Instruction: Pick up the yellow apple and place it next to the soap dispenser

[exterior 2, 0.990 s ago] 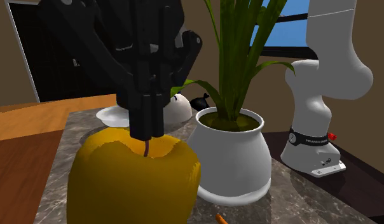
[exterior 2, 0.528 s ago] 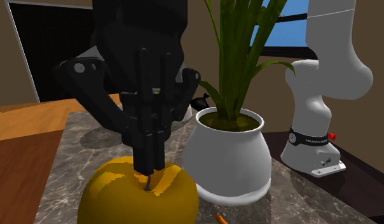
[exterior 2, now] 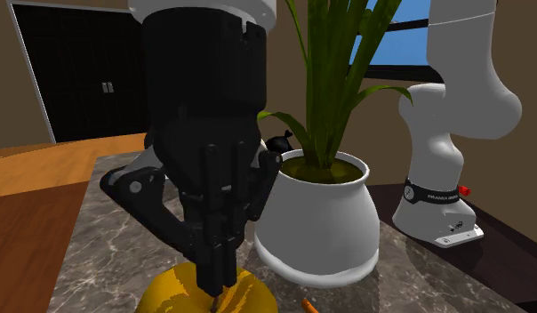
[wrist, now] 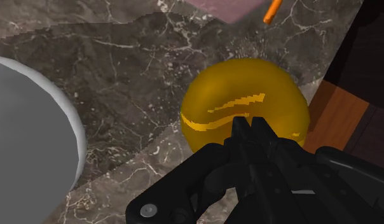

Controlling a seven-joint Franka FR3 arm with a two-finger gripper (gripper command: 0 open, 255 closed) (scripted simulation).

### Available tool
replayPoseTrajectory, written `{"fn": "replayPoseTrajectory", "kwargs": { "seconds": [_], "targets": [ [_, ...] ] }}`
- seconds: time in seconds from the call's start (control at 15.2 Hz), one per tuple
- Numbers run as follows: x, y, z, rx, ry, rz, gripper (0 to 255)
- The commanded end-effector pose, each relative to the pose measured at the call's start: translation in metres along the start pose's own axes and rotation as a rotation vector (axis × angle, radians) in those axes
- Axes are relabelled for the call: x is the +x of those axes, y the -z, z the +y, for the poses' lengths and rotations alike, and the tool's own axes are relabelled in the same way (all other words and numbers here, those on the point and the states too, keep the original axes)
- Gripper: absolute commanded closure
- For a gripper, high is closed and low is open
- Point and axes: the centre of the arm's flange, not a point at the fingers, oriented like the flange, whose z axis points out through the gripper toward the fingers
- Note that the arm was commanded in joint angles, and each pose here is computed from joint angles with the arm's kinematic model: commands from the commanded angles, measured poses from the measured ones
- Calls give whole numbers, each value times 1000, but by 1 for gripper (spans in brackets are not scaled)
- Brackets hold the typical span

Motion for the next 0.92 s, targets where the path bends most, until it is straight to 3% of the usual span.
{"fn": "replayPoseTrajectory", "kwargs": {
  "seconds": [0.0,0.4,0.86],
  "targets": [
    [2,-10,1,1,0,0,255],
    [7,-42,7,1,0,0,255],
    [7,-42,7,1,0,0,255]
  ]
}}
